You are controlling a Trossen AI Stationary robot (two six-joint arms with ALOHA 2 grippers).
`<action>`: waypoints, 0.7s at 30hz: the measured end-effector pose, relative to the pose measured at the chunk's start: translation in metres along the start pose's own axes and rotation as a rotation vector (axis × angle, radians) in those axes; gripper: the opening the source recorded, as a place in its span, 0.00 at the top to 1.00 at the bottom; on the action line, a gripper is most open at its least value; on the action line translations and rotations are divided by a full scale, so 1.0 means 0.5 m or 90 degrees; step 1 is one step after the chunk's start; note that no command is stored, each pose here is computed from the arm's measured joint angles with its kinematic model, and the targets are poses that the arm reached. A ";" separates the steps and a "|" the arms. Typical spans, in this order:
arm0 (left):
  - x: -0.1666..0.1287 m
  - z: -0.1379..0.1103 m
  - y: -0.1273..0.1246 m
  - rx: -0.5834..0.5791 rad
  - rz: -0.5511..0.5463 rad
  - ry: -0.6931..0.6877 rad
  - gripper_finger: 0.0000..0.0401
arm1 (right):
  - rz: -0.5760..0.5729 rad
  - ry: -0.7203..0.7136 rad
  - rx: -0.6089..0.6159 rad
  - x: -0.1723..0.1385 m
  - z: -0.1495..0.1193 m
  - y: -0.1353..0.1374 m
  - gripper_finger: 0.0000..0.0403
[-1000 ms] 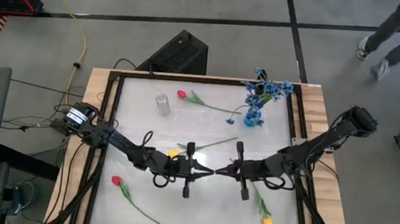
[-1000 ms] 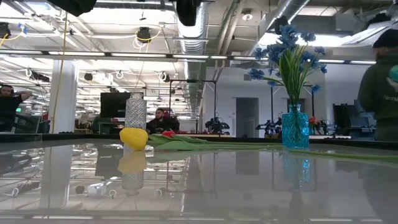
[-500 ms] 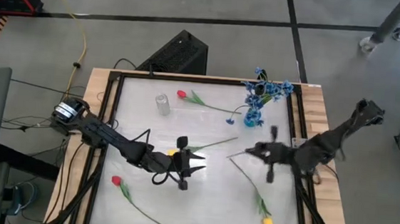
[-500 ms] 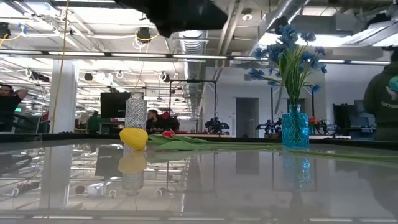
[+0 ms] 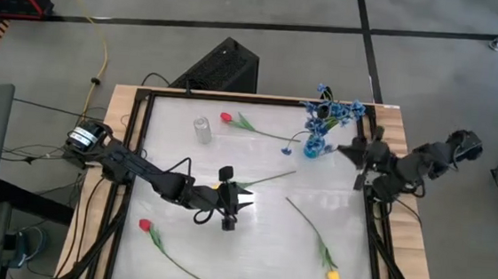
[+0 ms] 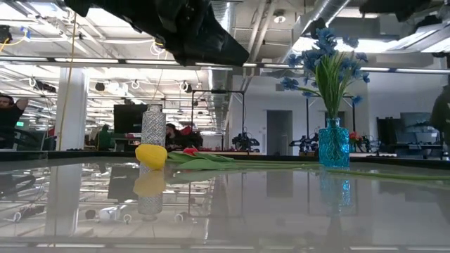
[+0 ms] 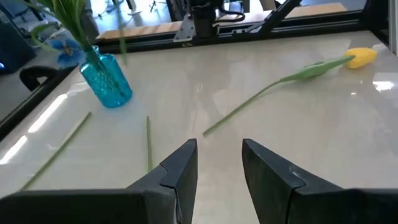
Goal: Sort flowers into vase by color
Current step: Put the black flower to the blue vase
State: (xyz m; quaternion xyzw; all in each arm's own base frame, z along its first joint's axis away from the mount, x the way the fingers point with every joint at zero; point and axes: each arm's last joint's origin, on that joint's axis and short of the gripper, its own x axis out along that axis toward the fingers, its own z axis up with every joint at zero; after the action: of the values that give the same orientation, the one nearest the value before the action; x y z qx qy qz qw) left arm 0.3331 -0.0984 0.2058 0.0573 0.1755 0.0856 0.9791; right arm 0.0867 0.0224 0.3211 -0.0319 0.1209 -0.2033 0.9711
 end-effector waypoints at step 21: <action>0.013 0.009 0.025 -0.010 -0.005 -0.022 0.71 | -0.136 -0.042 0.041 -0.030 -0.001 -0.075 0.94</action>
State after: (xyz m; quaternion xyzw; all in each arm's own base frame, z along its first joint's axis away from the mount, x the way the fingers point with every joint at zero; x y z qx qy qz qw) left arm 0.3389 -0.0855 0.2094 0.0507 0.1584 0.0818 0.9827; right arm 0.0588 -0.0060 0.3282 -0.0200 0.0781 -0.3083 0.9479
